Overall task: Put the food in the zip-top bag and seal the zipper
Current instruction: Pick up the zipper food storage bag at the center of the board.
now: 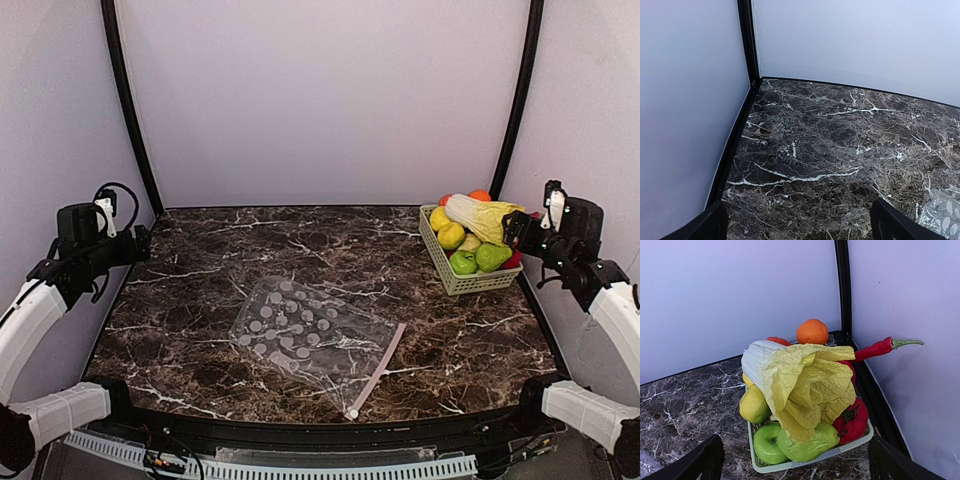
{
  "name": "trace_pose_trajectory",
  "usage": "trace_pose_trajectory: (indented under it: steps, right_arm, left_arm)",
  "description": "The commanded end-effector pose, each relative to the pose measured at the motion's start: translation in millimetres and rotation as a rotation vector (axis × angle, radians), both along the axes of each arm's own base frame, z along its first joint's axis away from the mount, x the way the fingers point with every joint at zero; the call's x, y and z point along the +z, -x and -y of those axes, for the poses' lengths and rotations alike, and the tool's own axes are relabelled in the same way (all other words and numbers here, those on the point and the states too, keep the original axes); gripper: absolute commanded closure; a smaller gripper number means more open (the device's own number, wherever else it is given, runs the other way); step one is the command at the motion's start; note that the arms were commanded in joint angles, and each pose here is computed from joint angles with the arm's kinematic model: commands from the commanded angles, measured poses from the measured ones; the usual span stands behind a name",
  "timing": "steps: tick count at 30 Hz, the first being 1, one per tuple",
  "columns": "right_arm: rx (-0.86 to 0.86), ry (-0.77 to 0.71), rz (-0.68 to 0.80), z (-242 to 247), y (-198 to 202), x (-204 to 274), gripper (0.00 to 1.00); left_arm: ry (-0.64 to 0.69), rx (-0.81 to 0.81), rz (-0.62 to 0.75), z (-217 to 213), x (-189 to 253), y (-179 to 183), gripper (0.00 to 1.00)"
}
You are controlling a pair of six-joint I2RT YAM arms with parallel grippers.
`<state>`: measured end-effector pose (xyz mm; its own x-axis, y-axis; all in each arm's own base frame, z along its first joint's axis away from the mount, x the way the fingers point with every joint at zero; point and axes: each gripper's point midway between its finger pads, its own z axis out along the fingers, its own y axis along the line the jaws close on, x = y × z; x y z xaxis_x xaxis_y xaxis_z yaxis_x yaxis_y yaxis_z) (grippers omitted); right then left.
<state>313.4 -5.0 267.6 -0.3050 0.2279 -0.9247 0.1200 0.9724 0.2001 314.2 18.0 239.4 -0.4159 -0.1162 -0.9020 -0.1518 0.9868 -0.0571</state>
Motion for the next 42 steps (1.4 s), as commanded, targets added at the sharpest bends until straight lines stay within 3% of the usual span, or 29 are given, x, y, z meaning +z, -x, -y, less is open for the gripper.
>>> trace_pose_trajectory:
  steps: [1, 12, 17, 28, 36, 42]
  right_arm:
    - [0.003, -0.013, 0.029, 0.1, -2.7, 13.5, 0.01]
    - [0.048, -0.014, 0.034, -7.4, -4.6, 17.1, 0.01]
    - [0.072, -0.034, 0.021, -12.5, -5.1, 13.4, 0.01]
    - [0.373, -0.104, -0.025, -67.3, 0.4, 9.0, 0.02]
    - [0.503, -0.145, -0.077, -101.0, 7.2, -3.4, 0.01]
    - [0.532, -0.141, -0.098, -110.7, 5.4, -8.0, 0.01]
  left_arm:
    - [0.015, 0.023, -0.001, -3.4, 6.9, 1.8, 0.00]
    - [0.074, -0.047, -0.021, 12.5, -3.5, 1.9, 0.00]
    - [0.190, -0.210, -0.086, 66.5, -23.2, 0.3, 0.00]
    - [0.481, -0.571, -0.261, 200.9, -80.1, 19.6, 0.00]
    - [0.582, -0.703, -0.371, 252.3, -105.3, 19.1, 0.00]
    - [0.571, -0.671, -0.425, 261.1, -126.0, 9.1, 0.00]
